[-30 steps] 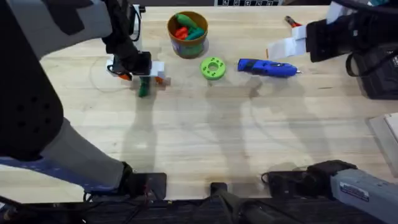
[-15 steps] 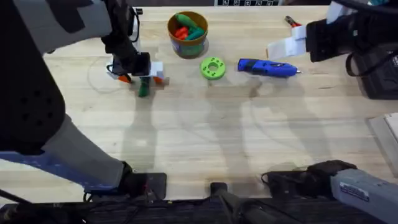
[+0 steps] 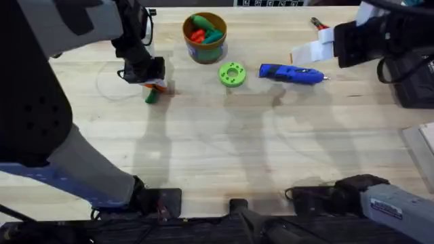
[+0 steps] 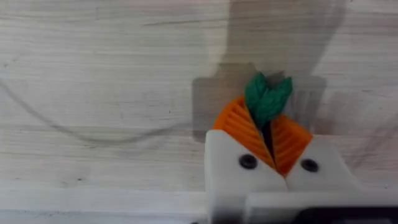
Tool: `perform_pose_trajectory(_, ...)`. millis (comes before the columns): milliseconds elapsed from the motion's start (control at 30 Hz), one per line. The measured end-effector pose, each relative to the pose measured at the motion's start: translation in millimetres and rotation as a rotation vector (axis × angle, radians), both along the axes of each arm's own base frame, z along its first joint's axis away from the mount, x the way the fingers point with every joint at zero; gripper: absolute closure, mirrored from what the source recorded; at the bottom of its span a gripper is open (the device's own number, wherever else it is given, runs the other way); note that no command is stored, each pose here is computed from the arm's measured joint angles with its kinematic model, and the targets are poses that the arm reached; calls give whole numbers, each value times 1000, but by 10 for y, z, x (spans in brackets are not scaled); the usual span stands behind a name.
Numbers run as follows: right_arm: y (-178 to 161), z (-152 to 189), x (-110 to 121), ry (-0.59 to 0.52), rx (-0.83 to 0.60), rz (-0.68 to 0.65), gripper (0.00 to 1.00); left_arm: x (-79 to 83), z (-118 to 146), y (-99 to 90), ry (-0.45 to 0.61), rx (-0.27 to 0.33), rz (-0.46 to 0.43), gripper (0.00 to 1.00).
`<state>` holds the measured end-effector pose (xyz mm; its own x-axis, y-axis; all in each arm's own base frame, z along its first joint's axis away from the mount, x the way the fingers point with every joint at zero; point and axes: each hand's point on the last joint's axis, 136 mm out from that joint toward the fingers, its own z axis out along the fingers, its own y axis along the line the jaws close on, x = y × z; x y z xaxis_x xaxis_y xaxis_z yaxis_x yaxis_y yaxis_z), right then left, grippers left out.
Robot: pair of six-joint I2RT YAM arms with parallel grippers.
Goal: Pick up the gripper from the table and insert it into the empty holder that is missing its gripper. Then pick up a screw, insert it into the mounting hole, and use the screwdriver to tighten it. Finally, clean up the table by picking up the vegetable and placing it into the bucket.
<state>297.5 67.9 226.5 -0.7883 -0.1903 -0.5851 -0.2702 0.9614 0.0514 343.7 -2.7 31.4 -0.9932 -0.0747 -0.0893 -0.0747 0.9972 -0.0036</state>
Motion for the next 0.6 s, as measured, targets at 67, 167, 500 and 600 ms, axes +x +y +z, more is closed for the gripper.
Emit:
perform_pose_trajectory(67, 0, -1, 1, 0, 0, 0, 8, -45, 17, 5, 22, 3, 0, 975)
perform_pose_trajectory(167, 0, 0, 0, 0, 0, 0, 7, -68, 101, 25, 45, 12, 2, 975)
perform_pose_trajectory(500, 0, -1, 0, 0, 0, 0, 7, 265, 1128, 15, -134, 9, -8, 975)
perform_pose_trajectory(600, 0, 0, 0, 0, 0, 0, 8, 362, 1496, -7, -221, 8, -25, 975)
